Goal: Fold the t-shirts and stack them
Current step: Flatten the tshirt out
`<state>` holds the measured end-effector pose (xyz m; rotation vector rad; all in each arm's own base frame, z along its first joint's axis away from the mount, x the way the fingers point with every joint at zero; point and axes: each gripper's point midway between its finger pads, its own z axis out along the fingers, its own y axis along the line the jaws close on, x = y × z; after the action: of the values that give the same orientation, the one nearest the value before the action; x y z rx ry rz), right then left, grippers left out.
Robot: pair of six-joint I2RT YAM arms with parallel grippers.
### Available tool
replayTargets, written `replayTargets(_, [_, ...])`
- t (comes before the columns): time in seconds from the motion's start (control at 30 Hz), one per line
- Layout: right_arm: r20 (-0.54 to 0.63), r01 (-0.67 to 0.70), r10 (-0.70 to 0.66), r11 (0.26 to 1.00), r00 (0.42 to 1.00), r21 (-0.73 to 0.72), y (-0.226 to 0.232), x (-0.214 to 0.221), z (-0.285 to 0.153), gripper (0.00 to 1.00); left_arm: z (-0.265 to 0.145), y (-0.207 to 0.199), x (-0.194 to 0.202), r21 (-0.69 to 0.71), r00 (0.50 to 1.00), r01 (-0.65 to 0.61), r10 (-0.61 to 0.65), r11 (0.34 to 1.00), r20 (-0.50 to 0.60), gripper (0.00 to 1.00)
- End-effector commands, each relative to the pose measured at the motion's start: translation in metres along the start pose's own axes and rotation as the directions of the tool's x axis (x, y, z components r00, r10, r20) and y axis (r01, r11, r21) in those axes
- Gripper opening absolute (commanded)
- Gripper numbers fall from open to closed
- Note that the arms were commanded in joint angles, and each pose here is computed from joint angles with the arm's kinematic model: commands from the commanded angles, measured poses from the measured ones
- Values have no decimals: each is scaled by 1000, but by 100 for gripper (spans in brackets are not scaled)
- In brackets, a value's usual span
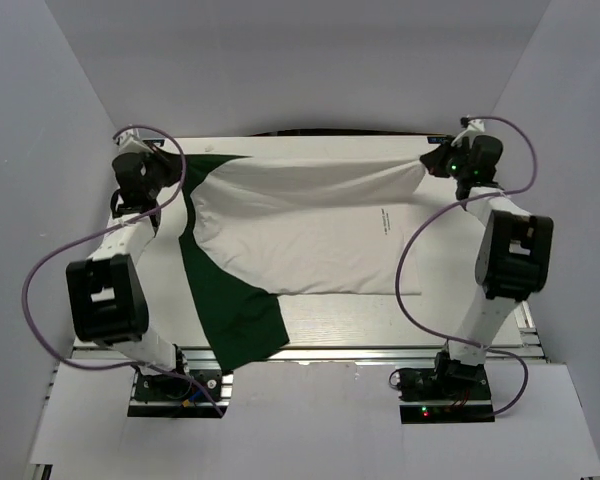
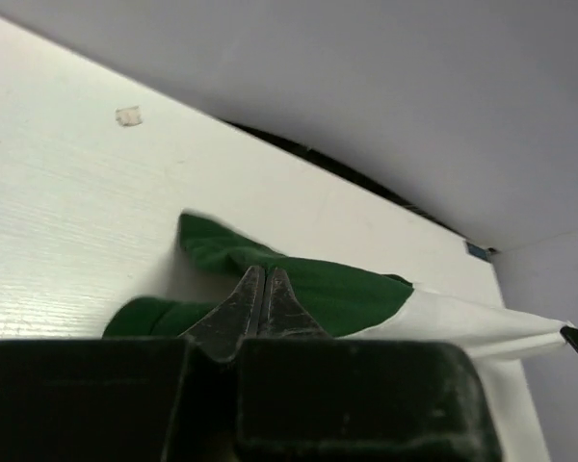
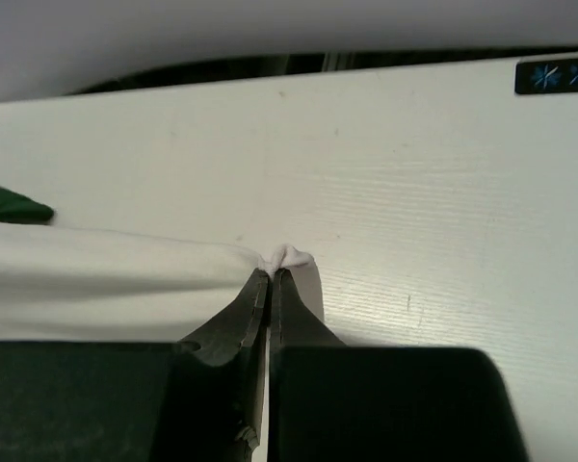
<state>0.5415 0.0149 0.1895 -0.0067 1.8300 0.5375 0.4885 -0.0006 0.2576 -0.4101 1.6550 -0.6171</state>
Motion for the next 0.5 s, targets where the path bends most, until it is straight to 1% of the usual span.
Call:
replayTargets(0.0, [90, 138, -141, 989, 986, 47, -15, -21, 40, 0, 24, 11, -19, -4, 990, -69, 69, 998, 122, 0])
replayTargets(0.03, [109, 141, -145, 989, 983, 46, -14, -37, 51, 0, 31, 20, -15, -26, 991, -62, 65, 998, 118, 0])
replayTargets(0.07, [88, 119, -123, 992, 989, 46, -19, -32, 62, 0, 37, 26, -11, -38, 992, -59, 63, 998, 110, 0])
replayTargets(0.1, [9, 57, -58, 996, 998, 66, -36, -1, 78, 0, 47, 36, -5, -56, 993, -65, 70, 996, 98, 0])
replayTargets(0.13, [47, 68, -71, 996, 996, 65, -34, -23, 88, 0, 52, 41, -4, -71, 993, -62, 69, 996, 100, 0])
replayTargets(0.17, [24, 52, -54, 995, 998, 81, -45, -8, 99, 0, 57, 46, -1, -78, 993, -60, 67, 995, 94, 0])
replayTargets(0.2, [29, 54, -57, 993, 998, 101, -51, -9, 105, 0, 65, 58, 9, -97, 995, -61, 68, 993, 73, 0])
replayTargets(0.23, [57, 72, -77, 993, 995, 95, -48, -21, 112, 0, 72, 58, 3, -96, 994, -65, 74, 993, 85, 0])
replayTargets(0.27, [60, 79, -85, 993, 995, 93, -47, -20, 117, 0, 76, 62, 4, -105, 994, -64, 73, 992, 86, 0])
replayTargets(0.3, [38, 67, -71, 993, 997, 93, -52, -6, 126, 0, 84, 73, 13, -120, 995, -59, 68, 991, 67, 0])
replayTargets(0.33, [64, 80, -86, 993, 994, 85, -49, -20, 132, 0, 90, 72, 8, -116, 995, -59, 68, 991, 79, 0])
replayTargets(0.4, [57, 73, -77, 994, 995, 78, -51, -9, 144, 0, 100, 84, 17, -133, 996, -49, 58, 990, 67, 0])
replayTargets(0.47, [70, 68, -73, 995, 995, 80, -54, -7, 156, 0, 109, 85, 11, -132, 995, -44, 55, 990, 83, 0])
